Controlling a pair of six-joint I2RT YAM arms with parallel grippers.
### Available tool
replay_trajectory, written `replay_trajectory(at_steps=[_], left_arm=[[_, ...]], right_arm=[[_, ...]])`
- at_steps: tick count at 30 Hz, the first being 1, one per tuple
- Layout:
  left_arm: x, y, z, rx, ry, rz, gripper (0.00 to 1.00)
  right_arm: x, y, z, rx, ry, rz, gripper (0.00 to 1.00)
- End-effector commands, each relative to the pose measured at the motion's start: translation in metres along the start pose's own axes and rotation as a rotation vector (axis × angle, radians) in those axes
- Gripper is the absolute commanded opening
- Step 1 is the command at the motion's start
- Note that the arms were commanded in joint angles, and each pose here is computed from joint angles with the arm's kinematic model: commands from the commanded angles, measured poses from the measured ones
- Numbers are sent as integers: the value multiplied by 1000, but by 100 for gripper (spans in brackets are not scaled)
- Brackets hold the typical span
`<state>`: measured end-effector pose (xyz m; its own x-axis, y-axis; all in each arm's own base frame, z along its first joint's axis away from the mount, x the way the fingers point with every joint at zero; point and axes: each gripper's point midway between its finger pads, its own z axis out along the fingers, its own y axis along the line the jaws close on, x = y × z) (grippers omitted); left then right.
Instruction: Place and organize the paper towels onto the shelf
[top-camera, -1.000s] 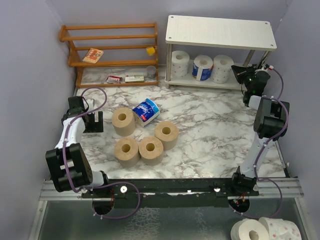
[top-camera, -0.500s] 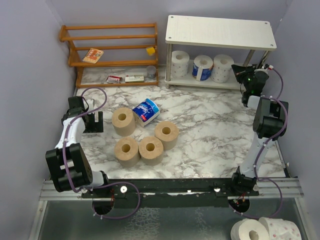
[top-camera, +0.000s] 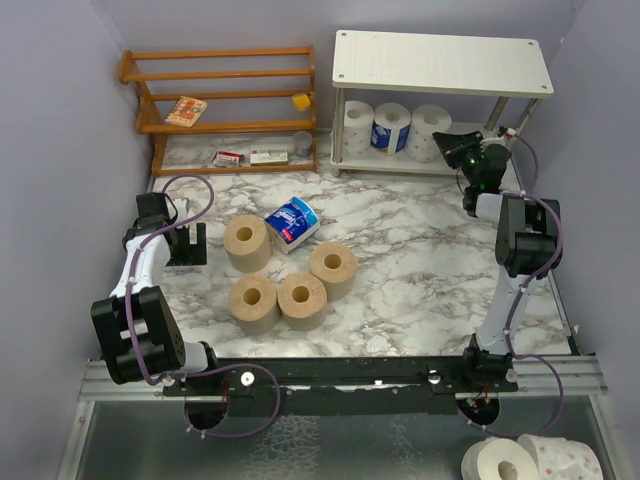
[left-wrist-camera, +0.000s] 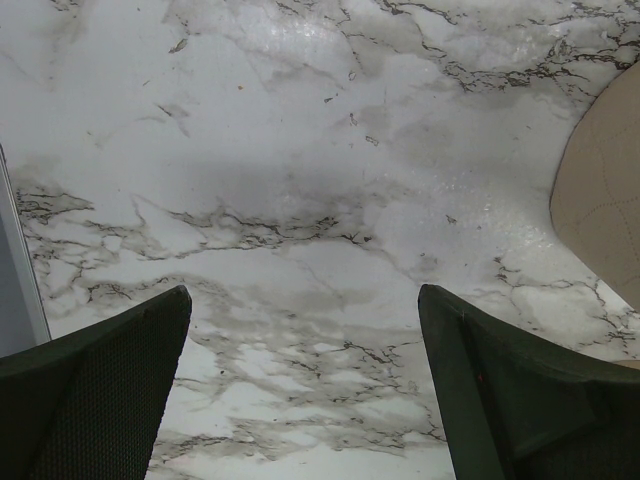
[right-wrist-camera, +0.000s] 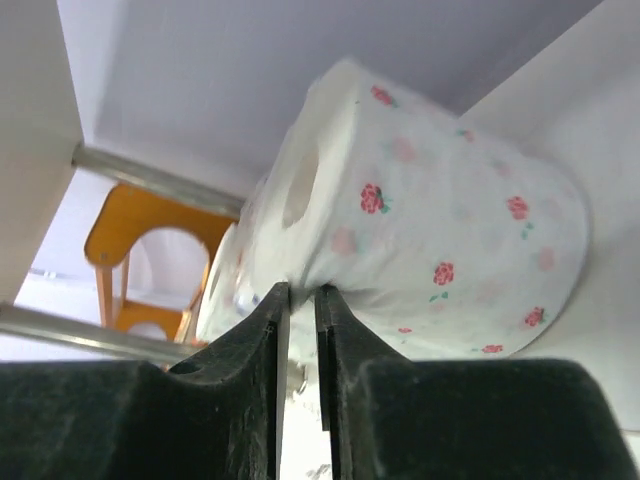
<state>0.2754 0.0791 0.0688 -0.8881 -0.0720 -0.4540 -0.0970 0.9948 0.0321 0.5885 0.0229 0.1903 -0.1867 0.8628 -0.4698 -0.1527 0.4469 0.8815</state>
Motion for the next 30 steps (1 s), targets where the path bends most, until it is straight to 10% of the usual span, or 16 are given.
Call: replay_trajectory(at_steps=[1, 6, 9, 10, 16, 23, 30], left_arm=[[-7, 4, -4, -13, -16, -13, 99], [-8, 4, -3, -11, -14, -11, 99], [-6, 4, -2, -11, -6, -13, 99], [-7, 4, -3, -13, -8, -12, 99], [-7, 5, -3, -16, -8, -14, 99], [-7, 6, -5, -27, -15, -19, 99], [-9, 6, -6, -27, -25, -16, 99]], right_arm=[[23, 19, -5, -45, 69, -17, 18], [19, 23, -5, -57, 50, -44, 36], [11, 31, -12, -69, 4, -84, 97], [5, 37, -17, -78, -22, -105, 100], [-16, 69, -67, -88, -130, -297, 100], [37, 114, -133, -284, 186, -630, 100], [43, 98, -141, -276, 591, -430, 95]])
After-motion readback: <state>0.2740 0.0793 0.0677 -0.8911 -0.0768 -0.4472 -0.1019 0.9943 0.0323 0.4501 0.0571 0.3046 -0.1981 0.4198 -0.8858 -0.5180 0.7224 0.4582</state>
